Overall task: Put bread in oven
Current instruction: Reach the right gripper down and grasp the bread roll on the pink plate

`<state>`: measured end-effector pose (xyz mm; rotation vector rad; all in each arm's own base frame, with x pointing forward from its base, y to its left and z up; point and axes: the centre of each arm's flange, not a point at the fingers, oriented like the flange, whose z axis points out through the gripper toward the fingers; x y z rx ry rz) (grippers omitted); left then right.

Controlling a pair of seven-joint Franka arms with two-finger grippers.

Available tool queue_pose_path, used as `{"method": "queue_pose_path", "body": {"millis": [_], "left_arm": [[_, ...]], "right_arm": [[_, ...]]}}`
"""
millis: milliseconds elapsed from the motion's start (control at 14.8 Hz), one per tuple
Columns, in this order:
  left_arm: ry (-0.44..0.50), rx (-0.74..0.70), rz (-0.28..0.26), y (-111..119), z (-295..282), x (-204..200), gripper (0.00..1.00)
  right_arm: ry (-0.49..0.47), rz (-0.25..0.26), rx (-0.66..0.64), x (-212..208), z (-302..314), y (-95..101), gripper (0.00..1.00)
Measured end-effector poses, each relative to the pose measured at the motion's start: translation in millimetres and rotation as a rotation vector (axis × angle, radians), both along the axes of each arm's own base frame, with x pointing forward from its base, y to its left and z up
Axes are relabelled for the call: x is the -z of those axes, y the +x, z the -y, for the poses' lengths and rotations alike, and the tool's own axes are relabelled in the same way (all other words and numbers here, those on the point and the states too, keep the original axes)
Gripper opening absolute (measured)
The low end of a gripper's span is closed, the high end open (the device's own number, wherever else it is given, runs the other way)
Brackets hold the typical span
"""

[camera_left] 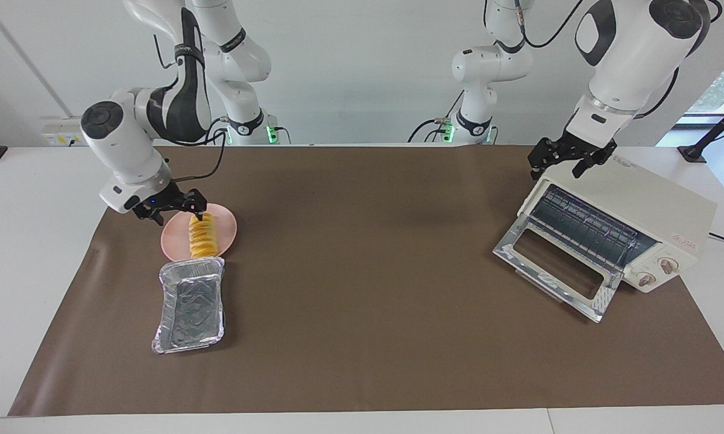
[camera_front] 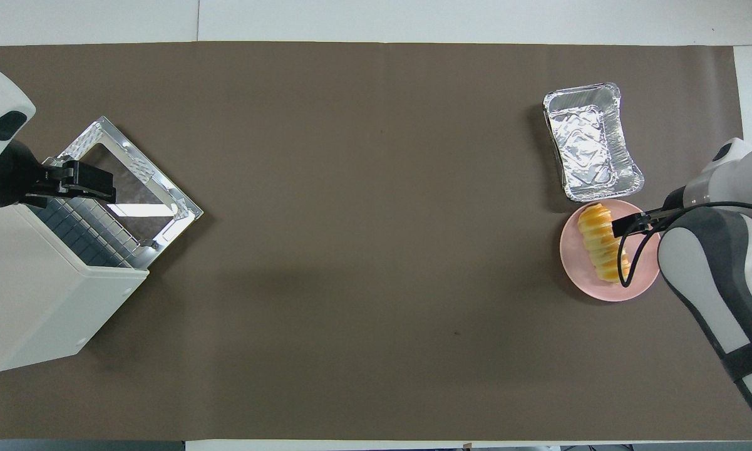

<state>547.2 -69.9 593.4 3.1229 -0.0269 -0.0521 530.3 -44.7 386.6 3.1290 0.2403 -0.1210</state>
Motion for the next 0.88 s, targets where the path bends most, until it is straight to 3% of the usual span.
{"method": "queue_pose_path", "body": {"millis": [406, 608, 744, 879], "left_arm": [[0.0, 0.0, 0.0, 0, 0, 0, 1.0], [0.0, 0.0, 0.0, 0, 0, 0, 1.0], [0.0, 0.0, 0.0, 0, 0, 0, 1.0], [0.0, 0.0, 0.0, 0, 0, 0, 1.0]], "right_arm": [[0.002, -0.017, -0.007, 46, -5, -24.9, 1.0], [0.0, 0.019, -0.011, 62, -8, -34.0, 1.0], [-0.001, 0.04, -0.009, 71, -11, -38.7, 0.96], [-0.001, 0.042, -0.004, 77, -12, -43.1, 0.8]]}}
